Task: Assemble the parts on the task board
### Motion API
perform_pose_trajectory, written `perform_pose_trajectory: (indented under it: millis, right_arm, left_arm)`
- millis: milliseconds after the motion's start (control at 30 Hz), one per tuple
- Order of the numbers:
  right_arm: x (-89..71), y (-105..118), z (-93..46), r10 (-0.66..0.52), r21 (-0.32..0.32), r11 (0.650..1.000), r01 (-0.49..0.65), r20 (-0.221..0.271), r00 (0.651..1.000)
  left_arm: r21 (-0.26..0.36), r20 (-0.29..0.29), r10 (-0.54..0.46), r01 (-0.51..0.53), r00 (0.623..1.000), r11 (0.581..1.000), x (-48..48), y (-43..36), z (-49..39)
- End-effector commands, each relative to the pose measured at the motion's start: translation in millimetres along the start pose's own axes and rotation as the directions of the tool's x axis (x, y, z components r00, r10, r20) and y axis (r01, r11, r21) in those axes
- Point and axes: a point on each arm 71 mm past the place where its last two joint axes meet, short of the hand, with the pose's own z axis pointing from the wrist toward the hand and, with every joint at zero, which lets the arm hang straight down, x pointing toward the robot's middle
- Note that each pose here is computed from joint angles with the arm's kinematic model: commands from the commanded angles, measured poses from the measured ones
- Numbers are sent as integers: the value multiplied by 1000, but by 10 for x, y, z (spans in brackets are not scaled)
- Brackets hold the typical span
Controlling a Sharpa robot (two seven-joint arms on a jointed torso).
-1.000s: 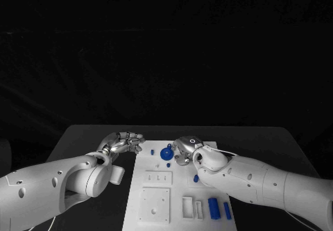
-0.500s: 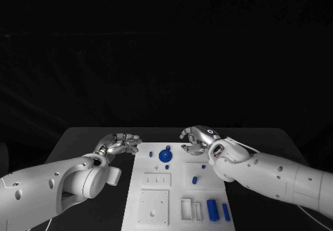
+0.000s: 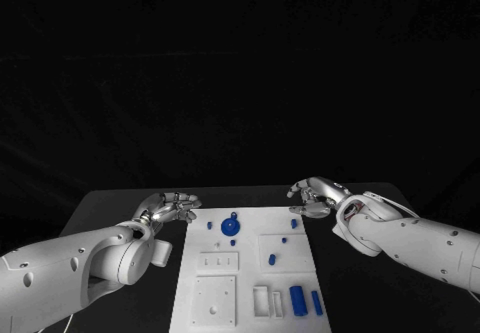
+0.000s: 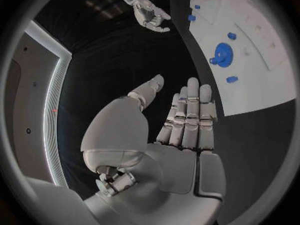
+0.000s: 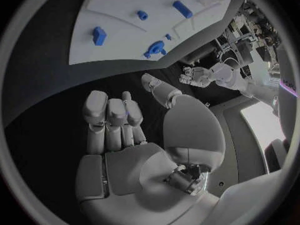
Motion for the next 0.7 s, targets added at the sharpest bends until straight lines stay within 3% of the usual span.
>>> perform_pose_trajectory:
  millis: [33, 233, 700]
  right_arm:
    - [69, -109, -34, 3, -21, 1000, -4, -68, 998]
    - [151, -295, -38, -21, 20, 1000, 22, -79, 997]
    - [475, -477, -21, -26, 70, 997, 35, -130, 991]
  left_arm:
    - [25, -17, -6, 7, 1000, 1000, 24, -7, -2]
    - [20, -25, -11, 12, 1000, 1000, 42, 12, -5]
    - [11, -38, -16, 16, 999, 1000, 72, 52, -10]
